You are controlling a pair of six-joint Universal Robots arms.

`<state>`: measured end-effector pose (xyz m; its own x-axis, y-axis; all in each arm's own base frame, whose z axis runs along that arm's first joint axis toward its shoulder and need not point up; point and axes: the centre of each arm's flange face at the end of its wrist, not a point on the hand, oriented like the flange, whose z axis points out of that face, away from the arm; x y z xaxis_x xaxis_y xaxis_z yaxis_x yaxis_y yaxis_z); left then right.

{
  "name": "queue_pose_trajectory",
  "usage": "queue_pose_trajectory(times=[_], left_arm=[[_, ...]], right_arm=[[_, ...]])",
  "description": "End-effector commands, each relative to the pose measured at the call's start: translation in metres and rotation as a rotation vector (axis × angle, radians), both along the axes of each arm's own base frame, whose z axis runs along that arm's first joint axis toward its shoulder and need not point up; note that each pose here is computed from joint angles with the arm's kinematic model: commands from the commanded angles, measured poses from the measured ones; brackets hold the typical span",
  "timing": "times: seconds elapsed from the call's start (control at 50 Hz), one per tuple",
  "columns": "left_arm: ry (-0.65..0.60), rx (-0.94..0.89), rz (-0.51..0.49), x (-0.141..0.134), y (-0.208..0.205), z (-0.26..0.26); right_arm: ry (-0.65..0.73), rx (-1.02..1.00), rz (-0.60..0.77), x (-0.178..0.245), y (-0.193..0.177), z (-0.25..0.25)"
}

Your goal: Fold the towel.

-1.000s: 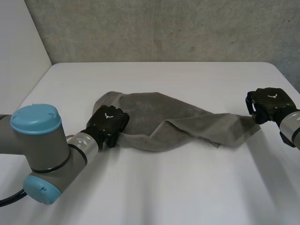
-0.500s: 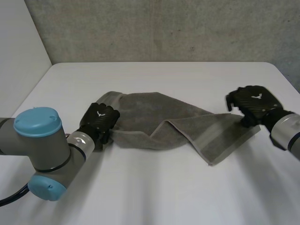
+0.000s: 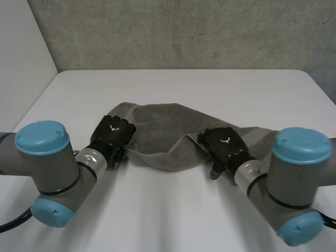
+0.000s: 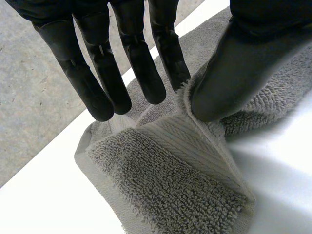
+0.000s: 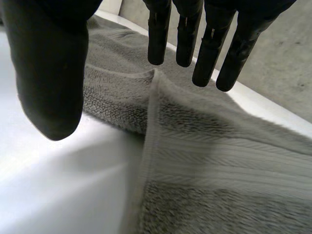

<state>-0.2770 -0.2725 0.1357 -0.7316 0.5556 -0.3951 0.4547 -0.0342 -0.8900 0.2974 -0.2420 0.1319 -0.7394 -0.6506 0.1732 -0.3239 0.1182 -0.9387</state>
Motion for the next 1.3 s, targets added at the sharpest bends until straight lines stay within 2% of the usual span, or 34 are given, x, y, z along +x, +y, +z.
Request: queue_pose_trajectory(times=[0.02,0.24,0.34,0.56,0.7,0.96,1.1,1.3], left_arm=[[-0.002,0.006,-0.004,-0.001,0.001,-0.002],[-0.002,0.006,-0.005,-0.001,0.001,-0.002],[-0.002,0.004,-0.002,0.000,0.001,-0.002],[0.000,0.004,0.000,0.000,0.000,-0.001],[0.001,0.002,-0.002,0.000,0.000,-0.001],[-0.001,0.008,-0.006,-0.001,0.000,-0.007],[0.004,-0.012,-0.007,-0.003,-0.003,-0.013],[0.002,-0.004,-0.010,-0.004,-0.004,-0.021]], right_arm=[[-0.002,-0.047,-0.027,0.016,-0.015,-0.013],[0.056,-0.125,-0.087,0.020,-0.030,-0.026],[0.106,-0.221,-0.123,0.015,-0.038,-0.020],[0.152,-0.248,-0.130,0.011,-0.043,-0.018],[0.199,-0.266,-0.135,-0.005,-0.044,0.000],[0.169,-0.256,-0.117,-0.049,-0.047,0.042],[0.163,-0.171,-0.123,-0.082,-0.054,0.035],[0.162,-0.146,-0.156,-0.098,-0.063,0.036]])
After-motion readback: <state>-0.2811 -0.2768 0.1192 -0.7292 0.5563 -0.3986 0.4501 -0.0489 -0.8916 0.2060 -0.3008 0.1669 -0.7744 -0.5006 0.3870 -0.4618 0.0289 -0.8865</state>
